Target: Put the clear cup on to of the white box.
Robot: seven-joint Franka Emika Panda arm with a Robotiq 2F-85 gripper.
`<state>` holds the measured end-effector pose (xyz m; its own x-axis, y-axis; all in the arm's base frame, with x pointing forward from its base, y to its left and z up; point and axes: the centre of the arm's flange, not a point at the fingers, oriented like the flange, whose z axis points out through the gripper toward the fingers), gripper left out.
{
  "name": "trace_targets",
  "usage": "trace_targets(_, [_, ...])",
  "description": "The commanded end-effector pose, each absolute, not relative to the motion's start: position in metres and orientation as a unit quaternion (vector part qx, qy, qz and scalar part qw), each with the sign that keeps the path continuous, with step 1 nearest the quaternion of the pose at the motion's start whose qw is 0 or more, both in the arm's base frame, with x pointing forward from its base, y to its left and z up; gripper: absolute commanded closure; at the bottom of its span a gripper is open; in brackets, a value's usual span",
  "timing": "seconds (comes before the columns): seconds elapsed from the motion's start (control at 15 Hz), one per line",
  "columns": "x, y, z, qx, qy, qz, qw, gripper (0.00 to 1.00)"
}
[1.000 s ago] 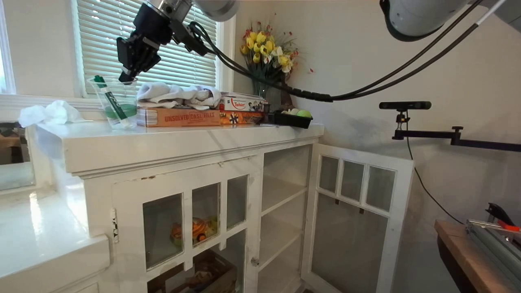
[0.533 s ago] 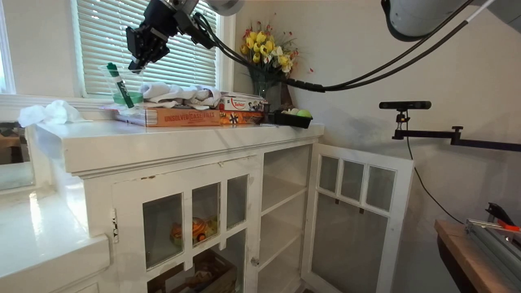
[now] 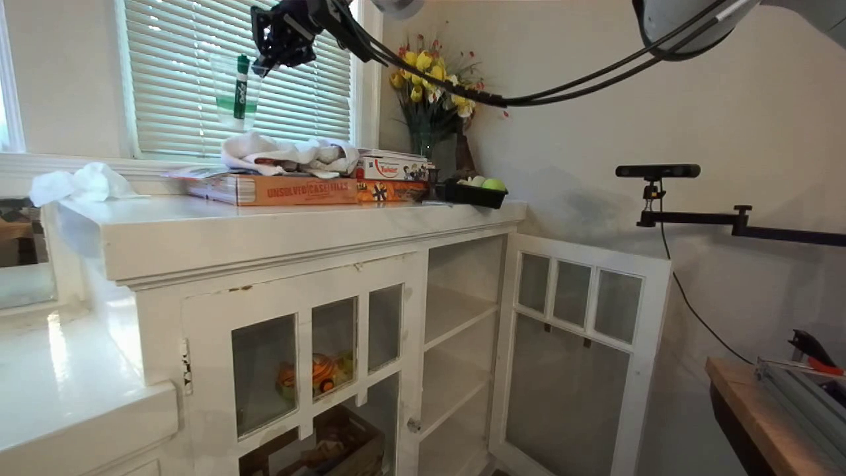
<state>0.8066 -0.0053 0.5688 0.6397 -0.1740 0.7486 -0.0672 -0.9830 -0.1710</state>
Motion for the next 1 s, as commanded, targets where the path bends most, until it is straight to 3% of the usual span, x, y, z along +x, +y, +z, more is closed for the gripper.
trace_targets(0.0, [0.76, -0.026, 0.6, -0.87, 0.137, -0.467, 0.074, 0.98])
trace_targets(0.73, [0.688, -0.107, 0.618, -0.797, 0.369, -0.472, 0.077, 0.98])
trace_targets(0.8, [0.743, -0.118, 0.632, -0.81, 0.34, -0.472, 0.073, 0.98])
trace_targets(0.93, [0.739, -0.124, 0.633, -0.808, 0.344, -0.473, 0.07, 0.93])
